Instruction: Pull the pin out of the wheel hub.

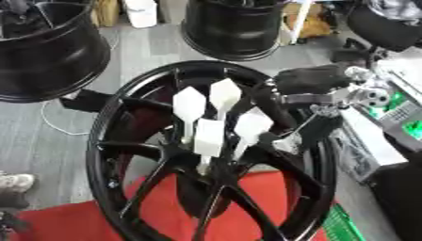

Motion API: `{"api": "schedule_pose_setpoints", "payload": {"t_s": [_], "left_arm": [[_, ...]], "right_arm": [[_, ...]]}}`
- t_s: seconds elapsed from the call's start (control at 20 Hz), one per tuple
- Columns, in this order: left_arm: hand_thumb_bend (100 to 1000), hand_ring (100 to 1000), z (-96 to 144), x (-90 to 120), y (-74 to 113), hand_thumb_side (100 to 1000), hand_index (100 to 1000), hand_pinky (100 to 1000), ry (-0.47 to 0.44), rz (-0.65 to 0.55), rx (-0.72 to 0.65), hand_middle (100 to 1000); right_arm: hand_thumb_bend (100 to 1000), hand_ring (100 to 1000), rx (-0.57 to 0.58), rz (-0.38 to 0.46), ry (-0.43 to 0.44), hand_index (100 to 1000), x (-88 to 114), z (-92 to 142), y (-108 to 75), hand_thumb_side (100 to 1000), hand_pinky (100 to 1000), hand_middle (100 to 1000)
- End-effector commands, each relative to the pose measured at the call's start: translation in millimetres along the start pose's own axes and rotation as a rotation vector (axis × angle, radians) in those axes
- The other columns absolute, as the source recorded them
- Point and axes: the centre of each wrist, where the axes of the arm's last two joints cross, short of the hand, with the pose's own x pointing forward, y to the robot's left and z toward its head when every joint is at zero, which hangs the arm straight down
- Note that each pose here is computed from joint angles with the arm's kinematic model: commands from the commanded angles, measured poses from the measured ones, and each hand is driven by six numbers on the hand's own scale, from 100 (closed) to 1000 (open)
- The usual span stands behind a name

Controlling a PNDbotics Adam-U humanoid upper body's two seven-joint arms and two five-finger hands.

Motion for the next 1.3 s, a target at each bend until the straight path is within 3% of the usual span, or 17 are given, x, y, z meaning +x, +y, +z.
{"api": "schedule_pose_setpoints", "payload": {"t_s": [0.05,0.4,0.75,0.9,1.0,1.05,1.3], "left_arm": [[115,498,-2.5,5.1,1.3,970,786,653,-0.019,-0.016,-0.008,638],[115,498,-2.6,5.0,1.4,971,787,653,-0.017,-0.015,-0.009,638],[115,498,-2.0,4.5,1.3,971,787,653,-0.015,-0.015,-0.007,639],[115,498,-1.9,4.4,1.2,971,787,654,-0.015,-0.015,-0.007,639],[115,498,-1.7,4.2,1.2,971,787,654,-0.015,-0.015,-0.006,639],[115,498,-1.7,4.2,1.1,971,787,654,-0.015,-0.015,-0.006,639],[115,498,-1.6,3.9,0.9,971,787,654,-0.013,-0.014,-0.006,639]], "right_arm": [[100,403,-0.013,0.023,0.015,925,-2.2,4.1,-6.5,388,418,643],[100,386,-0.019,0.022,0.003,846,-1.3,3.1,-6.1,299,401,562],[100,374,-0.009,0.035,-0.005,723,1.0,2.3,-6.2,305,391,523],[100,356,-0.013,0.041,-0.006,602,1.8,1.9,-6.7,301,363,459],[100,352,-0.025,0.040,-0.011,579,2.3,1.7,-7.1,298,356,444],[100,339,-0.033,0.039,-0.014,512,2.5,1.5,-7.2,293,334,392],[100,311,-0.066,0.023,-0.035,394,3.4,0.8,-8.6,277,292,277]]}}
